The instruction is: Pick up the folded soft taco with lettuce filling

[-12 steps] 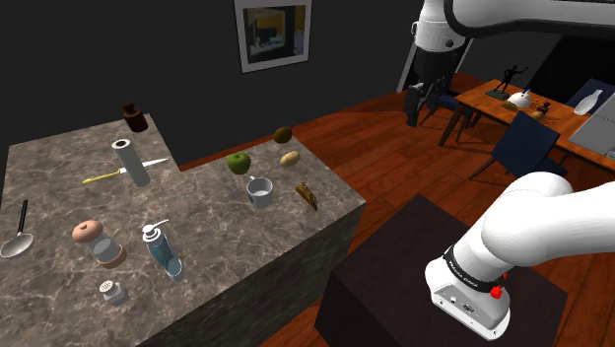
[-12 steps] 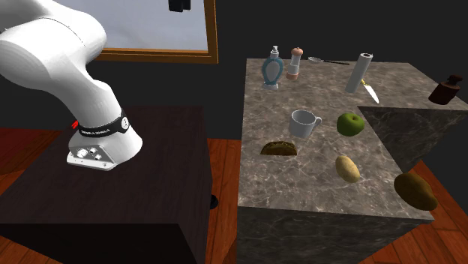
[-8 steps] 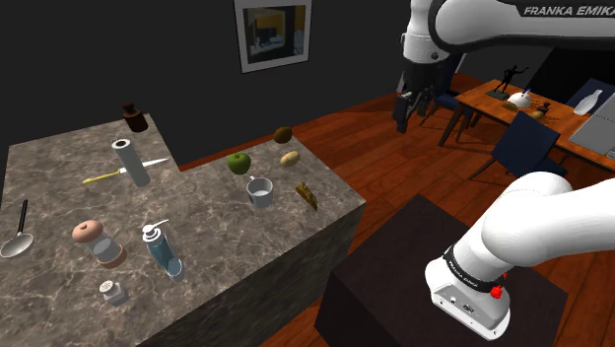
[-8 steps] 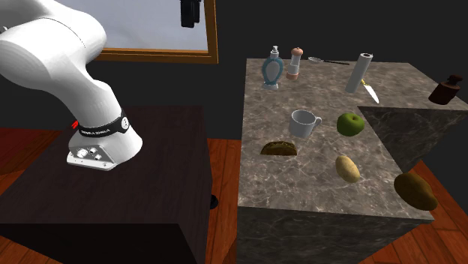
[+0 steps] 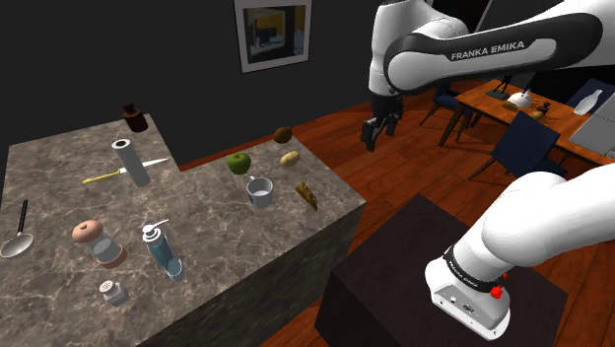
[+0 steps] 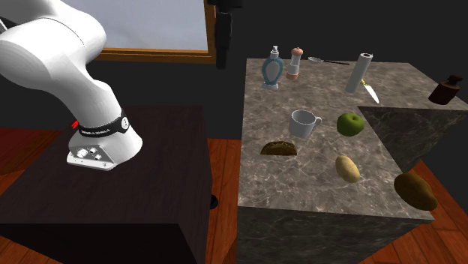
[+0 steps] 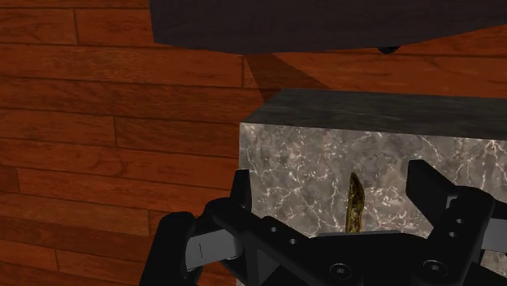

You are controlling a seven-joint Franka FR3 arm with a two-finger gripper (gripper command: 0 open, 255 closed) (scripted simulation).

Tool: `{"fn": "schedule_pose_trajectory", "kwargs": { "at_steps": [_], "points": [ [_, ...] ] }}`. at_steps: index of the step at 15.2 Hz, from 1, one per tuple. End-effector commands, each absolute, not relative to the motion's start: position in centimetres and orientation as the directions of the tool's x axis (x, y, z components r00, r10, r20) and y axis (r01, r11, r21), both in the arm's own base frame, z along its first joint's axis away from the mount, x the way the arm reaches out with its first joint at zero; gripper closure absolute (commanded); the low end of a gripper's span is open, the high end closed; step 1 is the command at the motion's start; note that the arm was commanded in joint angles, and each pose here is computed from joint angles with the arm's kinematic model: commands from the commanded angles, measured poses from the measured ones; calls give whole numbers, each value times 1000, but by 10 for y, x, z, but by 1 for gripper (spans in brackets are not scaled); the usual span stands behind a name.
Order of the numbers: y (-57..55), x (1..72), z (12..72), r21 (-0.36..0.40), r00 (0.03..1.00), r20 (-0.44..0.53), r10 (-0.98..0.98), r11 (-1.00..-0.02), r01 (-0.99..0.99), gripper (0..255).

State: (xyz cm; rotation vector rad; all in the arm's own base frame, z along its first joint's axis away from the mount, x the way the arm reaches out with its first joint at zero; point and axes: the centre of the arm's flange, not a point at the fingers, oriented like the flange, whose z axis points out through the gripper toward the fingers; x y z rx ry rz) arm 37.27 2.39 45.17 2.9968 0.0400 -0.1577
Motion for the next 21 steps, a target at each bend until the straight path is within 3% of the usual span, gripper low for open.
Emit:
{"fn": "schedule_pose_trajectory", "kwargs": {
  "at_steps": [1,21],
  "points": [
    [25,384,429,136,995,-99,17,-990,31,0],
    [66,522,213,120,998,-63,-2,-993,6,0]
  ]
}}
